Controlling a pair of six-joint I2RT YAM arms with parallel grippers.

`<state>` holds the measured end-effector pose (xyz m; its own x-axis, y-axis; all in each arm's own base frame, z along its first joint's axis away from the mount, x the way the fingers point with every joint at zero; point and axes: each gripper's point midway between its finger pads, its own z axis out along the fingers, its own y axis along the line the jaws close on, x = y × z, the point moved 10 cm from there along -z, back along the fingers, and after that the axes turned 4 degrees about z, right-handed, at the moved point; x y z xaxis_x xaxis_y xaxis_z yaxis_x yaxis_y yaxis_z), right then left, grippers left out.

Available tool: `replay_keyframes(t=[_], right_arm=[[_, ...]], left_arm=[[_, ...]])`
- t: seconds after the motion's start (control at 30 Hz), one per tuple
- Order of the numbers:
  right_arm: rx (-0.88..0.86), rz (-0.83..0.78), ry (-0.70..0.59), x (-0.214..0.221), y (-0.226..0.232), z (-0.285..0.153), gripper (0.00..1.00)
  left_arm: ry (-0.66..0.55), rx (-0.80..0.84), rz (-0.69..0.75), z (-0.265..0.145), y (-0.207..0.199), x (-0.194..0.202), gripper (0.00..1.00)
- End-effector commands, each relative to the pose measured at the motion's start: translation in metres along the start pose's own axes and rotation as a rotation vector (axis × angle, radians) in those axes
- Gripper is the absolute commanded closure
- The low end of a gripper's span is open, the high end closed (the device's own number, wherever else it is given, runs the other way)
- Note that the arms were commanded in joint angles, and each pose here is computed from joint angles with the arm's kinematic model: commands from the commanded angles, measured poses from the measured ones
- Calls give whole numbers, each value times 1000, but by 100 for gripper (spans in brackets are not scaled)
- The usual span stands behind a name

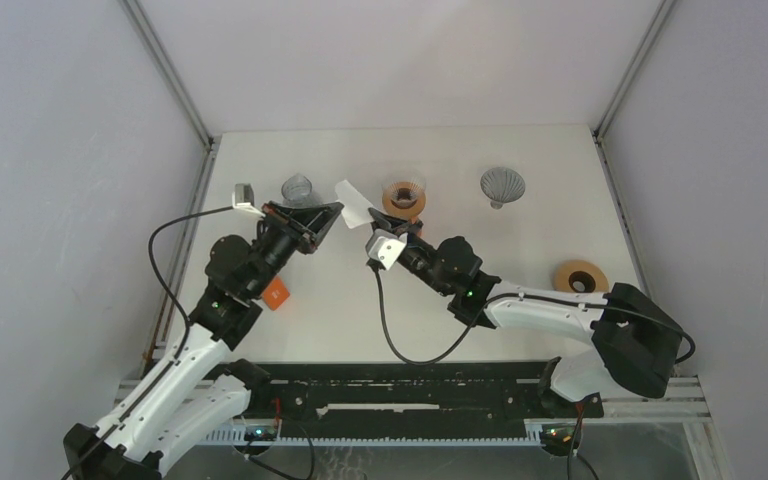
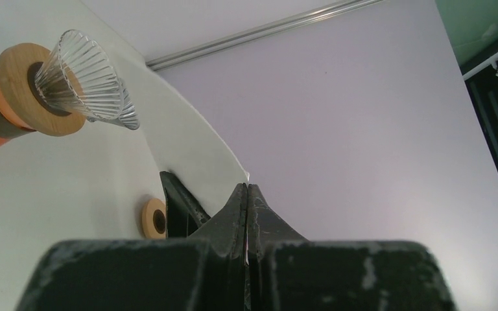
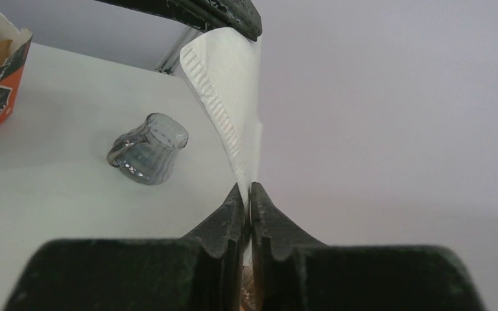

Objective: Place the coffee filter in the dripper
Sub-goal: Pick up the coffee filter from the coffee filter holder.

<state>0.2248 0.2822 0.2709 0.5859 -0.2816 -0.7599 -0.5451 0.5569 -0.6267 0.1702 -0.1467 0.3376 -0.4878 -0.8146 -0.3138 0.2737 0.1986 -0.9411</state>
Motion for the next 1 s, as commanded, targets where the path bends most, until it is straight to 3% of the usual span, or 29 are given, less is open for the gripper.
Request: replay_keyframes(t=[0.0,0.07,0.27,0.43,0.63,0.97], right_arm=[[38,11,-21,-6,-6,-1,94],[29,13,-14,-6,-5,-2,100],[1,61,7,-6,-5,-8,100],[-19,98,7,-8,-6,-16,100],[-64,175,12,-11,-10,-25,100],[-40,169,16,-7,-11,-26,100]], left_arm=[[-21,15,-2,-3,-1,0,99],[-24,3,6,-4,0,0,94],[-86,-50,89,-14,-4,-8,64],[-152,-109,172,-27,-8,-16,60],[-136,-176,296,-35,-10,-20,44],[68,-124,282,-18,-9,-5,36]])
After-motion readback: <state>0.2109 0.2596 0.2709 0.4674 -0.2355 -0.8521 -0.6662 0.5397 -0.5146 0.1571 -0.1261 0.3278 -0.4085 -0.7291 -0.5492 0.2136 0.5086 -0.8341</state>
